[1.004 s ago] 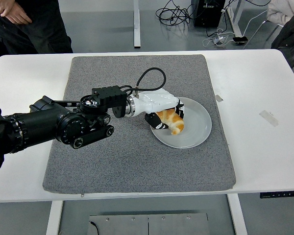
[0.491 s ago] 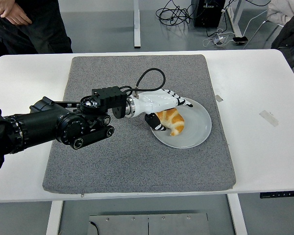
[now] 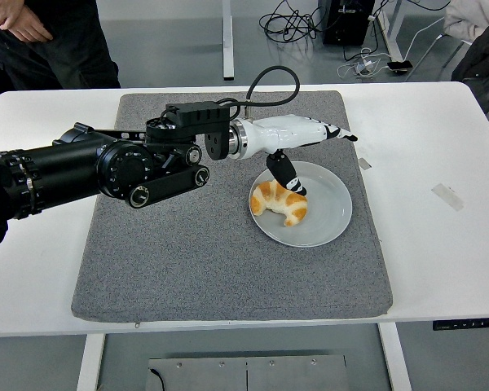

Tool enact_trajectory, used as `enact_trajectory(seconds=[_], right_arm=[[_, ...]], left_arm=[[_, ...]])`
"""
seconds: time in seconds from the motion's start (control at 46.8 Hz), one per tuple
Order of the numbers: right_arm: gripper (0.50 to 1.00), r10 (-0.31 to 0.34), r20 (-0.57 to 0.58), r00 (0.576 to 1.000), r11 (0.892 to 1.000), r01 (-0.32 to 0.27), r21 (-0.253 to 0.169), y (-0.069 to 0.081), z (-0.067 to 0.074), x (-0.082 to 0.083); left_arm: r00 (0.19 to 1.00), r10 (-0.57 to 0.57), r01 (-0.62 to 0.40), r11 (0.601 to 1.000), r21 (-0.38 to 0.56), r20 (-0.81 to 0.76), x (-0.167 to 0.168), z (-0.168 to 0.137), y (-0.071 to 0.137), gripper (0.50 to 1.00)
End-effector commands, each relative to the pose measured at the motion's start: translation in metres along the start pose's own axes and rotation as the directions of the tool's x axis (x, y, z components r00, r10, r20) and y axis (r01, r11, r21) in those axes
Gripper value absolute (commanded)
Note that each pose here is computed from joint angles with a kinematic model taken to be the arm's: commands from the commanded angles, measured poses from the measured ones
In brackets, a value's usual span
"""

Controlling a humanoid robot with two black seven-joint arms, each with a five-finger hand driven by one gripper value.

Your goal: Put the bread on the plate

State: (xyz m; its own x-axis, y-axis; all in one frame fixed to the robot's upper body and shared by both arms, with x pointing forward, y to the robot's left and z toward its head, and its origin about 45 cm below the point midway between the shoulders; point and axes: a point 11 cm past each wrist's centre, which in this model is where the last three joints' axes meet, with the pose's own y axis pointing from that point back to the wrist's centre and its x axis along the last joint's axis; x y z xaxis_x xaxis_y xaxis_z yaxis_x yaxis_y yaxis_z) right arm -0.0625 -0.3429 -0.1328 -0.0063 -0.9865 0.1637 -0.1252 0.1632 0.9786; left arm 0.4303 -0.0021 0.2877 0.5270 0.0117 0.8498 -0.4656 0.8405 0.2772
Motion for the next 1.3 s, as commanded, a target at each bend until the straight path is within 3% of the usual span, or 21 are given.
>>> enact_trajectory(seconds=[0.0,0.128,0.192,0.363,0.556,0.705,0.919,1.175,1.282], right_arm=[[1.000,-0.001,0.000,1.000,1.000,0.001,0.000,0.000,0.000,0.000],[1.000,0.002,0.000,1.000,1.000,-0.002,0.000,0.000,0.000,0.000],[1.000,0.002,0.000,1.000,1.000,-0.002,0.000,0.000,0.000,0.000],[1.000,-0.001,0.000,1.000,1.000,0.001,0.000,0.000,0.000,0.000],[1.000,-0.001,0.000,1.000,1.000,0.001,0.000,0.000,0.000,0.000],[1.000,-0.001,0.000,1.000,1.000,0.001,0.000,0.000,0.000,0.000],[1.000,-0.001,0.000,1.000,1.000,0.001,0.000,0.000,0.000,0.000],[1.000,-0.001,0.000,1.000,1.000,0.001,0.000,0.000,0.000,0.000],[1.000,-0.014,0.006,1.000,1.000,0.014,0.003,0.000,-0.001,-0.005]], left_arm=[[0.994,0.007,-0.010,1.000,-0.020,-0.114,0.015,0.010,-0.001,0.975],[0.970,0.012,-0.026,0.998,-0.056,-0.244,0.036,0.022,-0.002,0.974],[0.956,0.055,-0.071,0.996,-0.045,-0.288,0.051,0.015,0.007,0.974],[0.871,0.265,-0.276,0.961,0.033,-0.414,0.111,-0.026,0.050,0.975],[0.737,0.403,-0.376,0.912,0.167,-0.542,0.123,-0.084,0.079,0.975],[0.633,0.441,-0.408,0.888,0.210,-0.637,0.122,-0.107,0.092,0.975],[0.421,0.510,-0.463,0.832,0.306,-0.750,0.106,-0.139,0.106,0.975],[0.160,0.570,-0.493,0.753,0.435,-0.806,0.069,-0.179,0.125,0.975],[0.078,0.560,-0.476,0.747,0.463,-0.825,0.050,-0.188,0.129,0.975]])
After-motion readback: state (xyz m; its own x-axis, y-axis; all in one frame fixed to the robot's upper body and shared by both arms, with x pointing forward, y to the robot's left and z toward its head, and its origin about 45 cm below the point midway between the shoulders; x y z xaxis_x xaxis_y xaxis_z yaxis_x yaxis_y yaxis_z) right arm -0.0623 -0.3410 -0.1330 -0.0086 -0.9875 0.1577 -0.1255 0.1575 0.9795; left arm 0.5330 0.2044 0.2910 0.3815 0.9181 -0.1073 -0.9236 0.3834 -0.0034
